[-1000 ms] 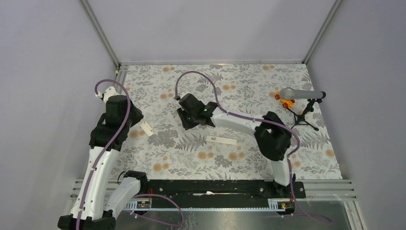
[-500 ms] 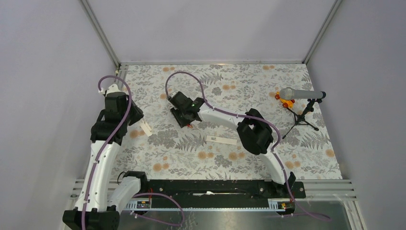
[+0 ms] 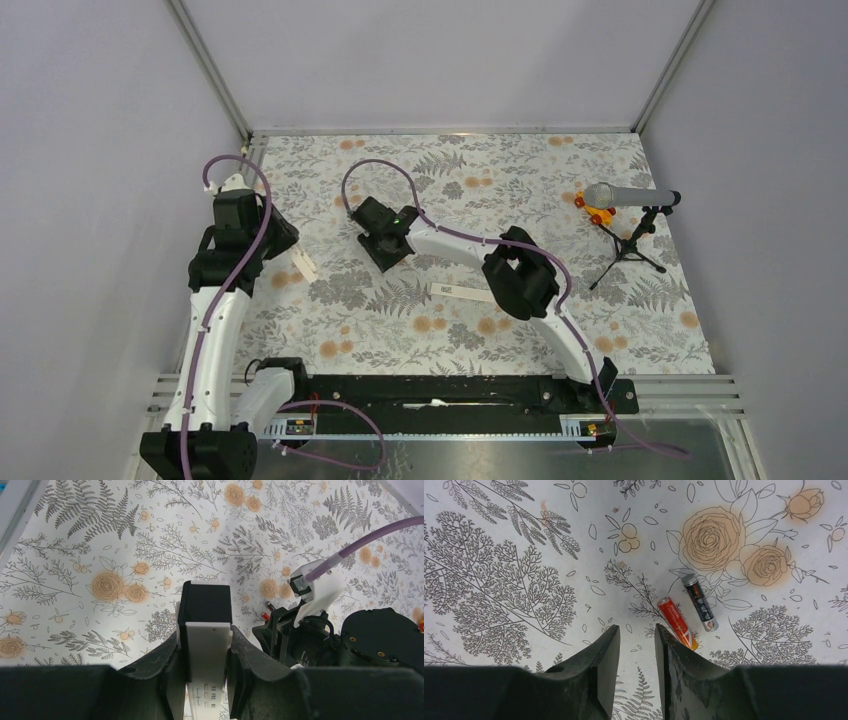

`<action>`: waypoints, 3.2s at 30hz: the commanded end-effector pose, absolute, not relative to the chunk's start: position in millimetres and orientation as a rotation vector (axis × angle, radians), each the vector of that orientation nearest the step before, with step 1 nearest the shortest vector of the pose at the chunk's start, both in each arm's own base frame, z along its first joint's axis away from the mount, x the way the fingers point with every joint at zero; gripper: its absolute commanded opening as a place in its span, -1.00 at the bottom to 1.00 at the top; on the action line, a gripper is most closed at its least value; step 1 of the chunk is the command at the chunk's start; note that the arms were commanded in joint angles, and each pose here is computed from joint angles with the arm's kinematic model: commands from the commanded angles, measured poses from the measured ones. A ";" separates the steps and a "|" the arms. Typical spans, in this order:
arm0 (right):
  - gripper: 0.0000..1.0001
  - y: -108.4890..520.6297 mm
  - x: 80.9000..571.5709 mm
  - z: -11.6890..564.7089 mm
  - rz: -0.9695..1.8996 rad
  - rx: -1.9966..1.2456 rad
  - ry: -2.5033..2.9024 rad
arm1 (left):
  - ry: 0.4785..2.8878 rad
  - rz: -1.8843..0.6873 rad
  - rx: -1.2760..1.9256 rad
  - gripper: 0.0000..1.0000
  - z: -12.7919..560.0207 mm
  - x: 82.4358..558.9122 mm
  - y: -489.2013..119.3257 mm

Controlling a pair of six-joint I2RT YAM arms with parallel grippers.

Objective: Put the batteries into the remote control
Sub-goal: Pick up the battery from the center of the board.

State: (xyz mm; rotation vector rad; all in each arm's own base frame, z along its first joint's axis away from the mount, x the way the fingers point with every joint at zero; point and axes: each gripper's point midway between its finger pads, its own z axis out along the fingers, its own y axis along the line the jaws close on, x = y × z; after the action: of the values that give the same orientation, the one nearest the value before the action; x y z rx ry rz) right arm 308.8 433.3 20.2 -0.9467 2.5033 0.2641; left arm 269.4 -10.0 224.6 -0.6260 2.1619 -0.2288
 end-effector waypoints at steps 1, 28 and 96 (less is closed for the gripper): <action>-0.22 439.5 320.3 56.1 0.289 -0.942 2.431 | 2.106 -0.267 -0.591 -0.93 235.9 281.1 -10.1; -0.22 423.9 329.0 25.0 0.203 -1.020 2.483 | 2.124 -0.329 -0.590 -0.94 230.3 287.9 -13.4; -0.57 408.4 229.1 376.1 1.233 -0.605 1.865 | 1.525 -1.377 -0.006 -1.00 352.1 279.4 -150.9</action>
State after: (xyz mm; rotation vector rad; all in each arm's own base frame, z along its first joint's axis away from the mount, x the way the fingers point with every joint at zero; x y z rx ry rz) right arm 252.6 389.3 325.7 -0.6045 2.0067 0.9429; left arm 275.9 -143.2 312.6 0.0534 1.6377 -1.2948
